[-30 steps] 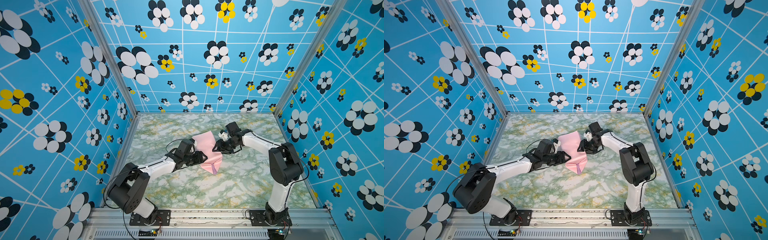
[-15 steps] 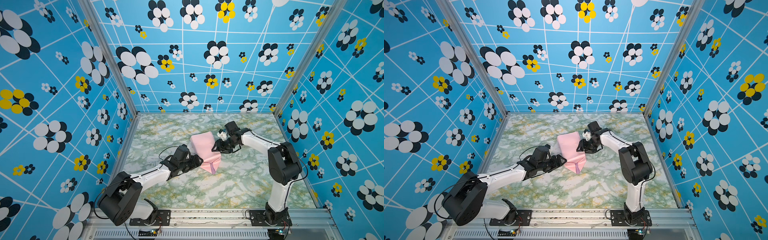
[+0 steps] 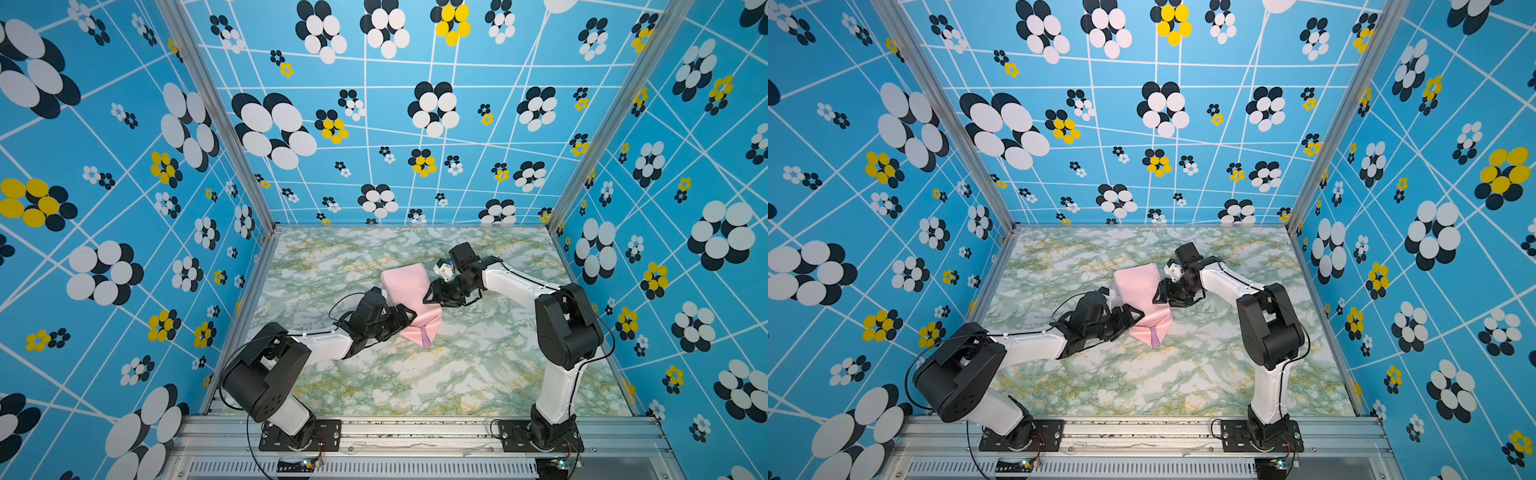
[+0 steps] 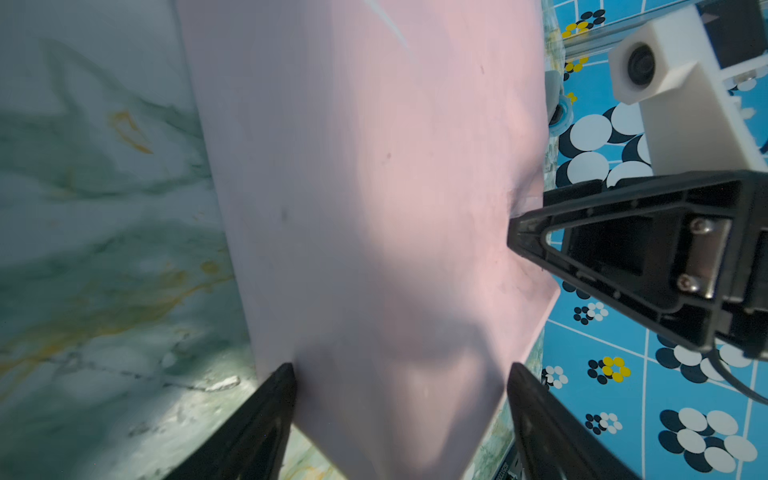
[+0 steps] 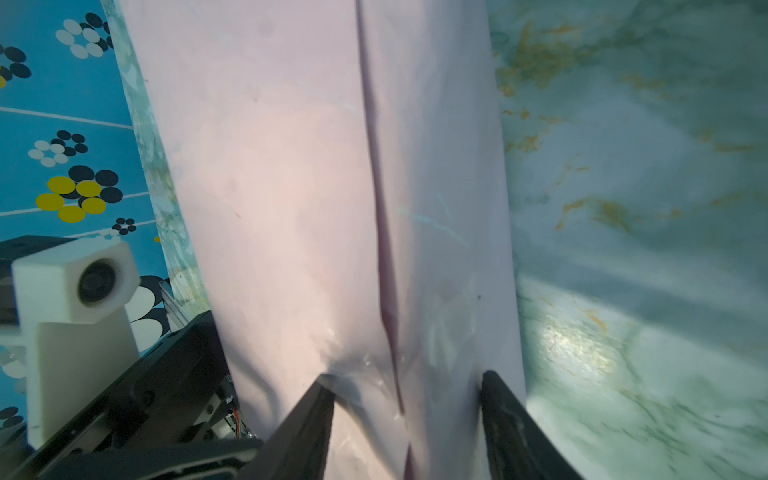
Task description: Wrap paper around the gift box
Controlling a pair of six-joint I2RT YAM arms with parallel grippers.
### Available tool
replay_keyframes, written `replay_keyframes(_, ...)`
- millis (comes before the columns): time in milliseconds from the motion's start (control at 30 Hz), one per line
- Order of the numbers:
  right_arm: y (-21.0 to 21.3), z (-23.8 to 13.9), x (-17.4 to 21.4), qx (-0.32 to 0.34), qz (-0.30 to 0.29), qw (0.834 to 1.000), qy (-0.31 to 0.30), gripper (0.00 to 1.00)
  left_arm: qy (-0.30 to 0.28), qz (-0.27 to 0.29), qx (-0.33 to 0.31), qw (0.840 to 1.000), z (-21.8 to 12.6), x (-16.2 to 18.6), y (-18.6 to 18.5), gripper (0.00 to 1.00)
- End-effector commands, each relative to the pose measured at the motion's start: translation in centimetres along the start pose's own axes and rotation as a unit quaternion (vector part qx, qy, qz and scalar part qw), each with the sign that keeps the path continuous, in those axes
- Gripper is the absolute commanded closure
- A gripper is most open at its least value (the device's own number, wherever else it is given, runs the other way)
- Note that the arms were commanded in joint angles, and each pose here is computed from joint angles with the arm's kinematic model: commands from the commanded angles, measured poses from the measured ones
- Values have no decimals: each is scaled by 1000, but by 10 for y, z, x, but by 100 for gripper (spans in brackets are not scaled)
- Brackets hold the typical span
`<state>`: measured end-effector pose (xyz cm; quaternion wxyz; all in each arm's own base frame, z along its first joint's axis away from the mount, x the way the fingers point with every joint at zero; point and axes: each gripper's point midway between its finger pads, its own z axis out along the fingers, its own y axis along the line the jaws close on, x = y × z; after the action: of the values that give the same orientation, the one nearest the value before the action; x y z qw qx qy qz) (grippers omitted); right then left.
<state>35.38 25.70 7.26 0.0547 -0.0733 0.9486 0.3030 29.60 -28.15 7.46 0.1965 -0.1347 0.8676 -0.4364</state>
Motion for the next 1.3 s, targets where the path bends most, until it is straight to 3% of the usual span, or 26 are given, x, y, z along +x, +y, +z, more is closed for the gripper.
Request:
replay_keyframes(0,5,10,4,-14,-11,1000,23,42,2,-9,35,999,3,4,-11,19)
replay_keyframes(233,15,15,-8,-28,-26,999,21,42,-17,4,43,999,-4,0,-20,19)
replay_keyframes(400,20,1,-29,-22,-42,999,-7,39,-39,39,-1,998,-36,-4,-18,22)
replay_keyframes(567,17,-43,-52,-12,-39,996,-78,38,-90,119,-38,988,-86,-19,-29,34)
replay_keyframes(667,10,-68,-53,0,-25,993,-112,38,-99,168,-44,980,-97,-32,-42,48)
replay_keyframes(867,-5,-89,-17,-12,56,987,-152,43,-21,243,-38,969,-65,-54,-69,71)
replay_keyframes(1000,-13,-74,20,-66,146,973,-165,48,38,276,-32,960,-26,-63,-80,78)
replay_keyframes(1267,-24,-45,70,-66,226,961,-146,49,73,218,-36,973,21,-74,-40,80)
